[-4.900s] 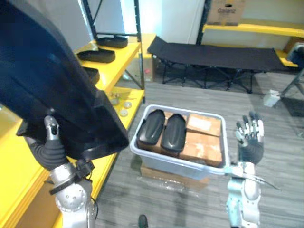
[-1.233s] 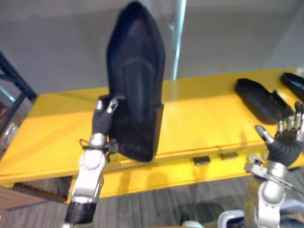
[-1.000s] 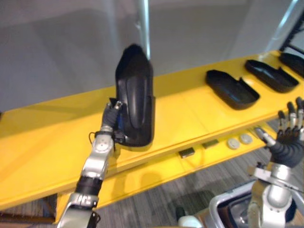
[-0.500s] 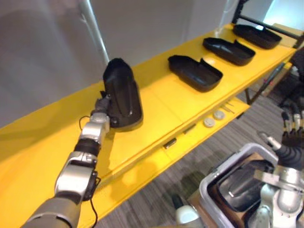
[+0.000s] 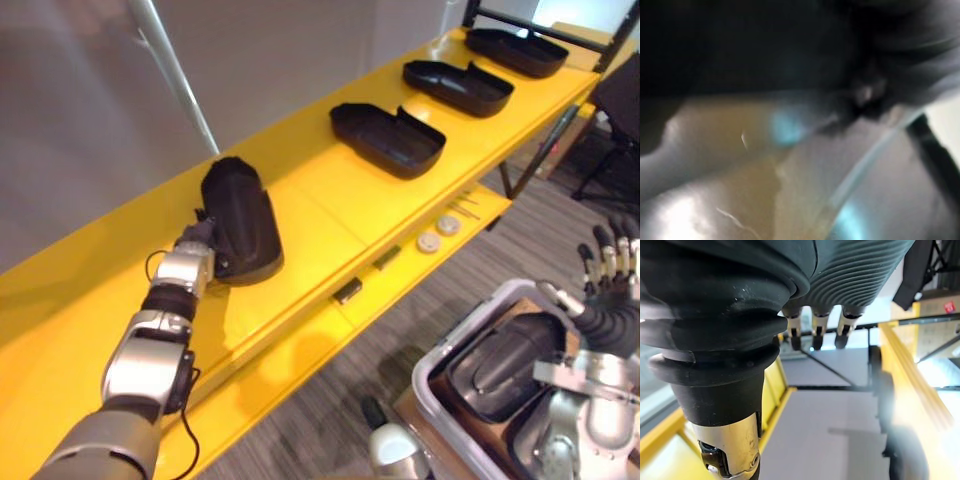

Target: Walk over and take plastic housings, then place them on the shelf

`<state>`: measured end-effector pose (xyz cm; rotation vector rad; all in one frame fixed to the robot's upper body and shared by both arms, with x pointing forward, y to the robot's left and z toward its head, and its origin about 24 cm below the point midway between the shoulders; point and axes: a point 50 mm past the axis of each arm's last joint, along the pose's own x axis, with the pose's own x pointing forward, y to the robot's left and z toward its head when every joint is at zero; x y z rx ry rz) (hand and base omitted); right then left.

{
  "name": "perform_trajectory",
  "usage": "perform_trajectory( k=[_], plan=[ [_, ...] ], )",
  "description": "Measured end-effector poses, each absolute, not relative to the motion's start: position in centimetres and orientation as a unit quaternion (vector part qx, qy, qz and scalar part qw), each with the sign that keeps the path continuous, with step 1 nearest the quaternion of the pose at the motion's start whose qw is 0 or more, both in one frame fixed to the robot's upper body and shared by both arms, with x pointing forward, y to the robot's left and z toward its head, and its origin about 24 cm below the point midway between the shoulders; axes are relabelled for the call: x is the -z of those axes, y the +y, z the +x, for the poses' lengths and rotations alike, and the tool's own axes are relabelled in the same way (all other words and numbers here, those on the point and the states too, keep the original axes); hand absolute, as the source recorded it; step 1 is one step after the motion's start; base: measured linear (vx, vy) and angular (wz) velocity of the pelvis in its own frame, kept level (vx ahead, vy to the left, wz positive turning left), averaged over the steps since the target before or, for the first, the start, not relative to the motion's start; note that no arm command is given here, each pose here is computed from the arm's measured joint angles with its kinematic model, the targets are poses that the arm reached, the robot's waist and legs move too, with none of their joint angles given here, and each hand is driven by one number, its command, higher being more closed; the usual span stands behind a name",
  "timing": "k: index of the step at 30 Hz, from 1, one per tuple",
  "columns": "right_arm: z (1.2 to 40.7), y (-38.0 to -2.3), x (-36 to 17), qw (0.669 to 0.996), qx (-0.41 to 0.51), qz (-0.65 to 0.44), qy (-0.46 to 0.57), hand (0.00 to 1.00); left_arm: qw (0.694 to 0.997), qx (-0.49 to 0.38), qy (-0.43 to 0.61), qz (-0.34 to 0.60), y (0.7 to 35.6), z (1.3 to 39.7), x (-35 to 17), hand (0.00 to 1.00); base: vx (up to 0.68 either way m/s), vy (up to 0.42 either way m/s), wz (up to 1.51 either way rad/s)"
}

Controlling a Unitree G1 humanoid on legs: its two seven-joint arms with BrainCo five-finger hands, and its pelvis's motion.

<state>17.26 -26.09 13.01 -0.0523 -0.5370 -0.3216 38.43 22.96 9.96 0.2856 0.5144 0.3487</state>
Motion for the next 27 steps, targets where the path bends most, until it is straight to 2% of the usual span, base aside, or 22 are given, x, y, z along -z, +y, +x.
perform_trajectory(
  k=[8,14,18,27],
  plan=[
    [17.3,-25.6,-13.2,0.952,0.147,-0.013,-0.268,0.00,0.943,-0.209,0.224,0.128,22.7,39.0,-11.5,0.00,-0.07,-0.045,-0.02],
    [17.3,-25.7,-13.1,0.953,0.141,-0.002,-0.267,0.00,0.940,-0.287,0.182,0.027,23.4,39.0,-12.7,0.00,-0.05,-0.044,-0.12],
    [17.1,-25.2,-12.8,0.957,0.118,-0.003,-0.267,0.00,0.926,-0.351,0.137,-0.029,24.5,39.0,-14.0,0.00,-0.07,-0.052,-0.01],
    [16.9,-24.0,-12.3,0.962,0.081,-0.014,-0.262,0.00,0.920,-0.378,0.085,-0.065,25.0,39.0,-15.5,0.00,-0.08,-0.046,0.06]
  ],
)
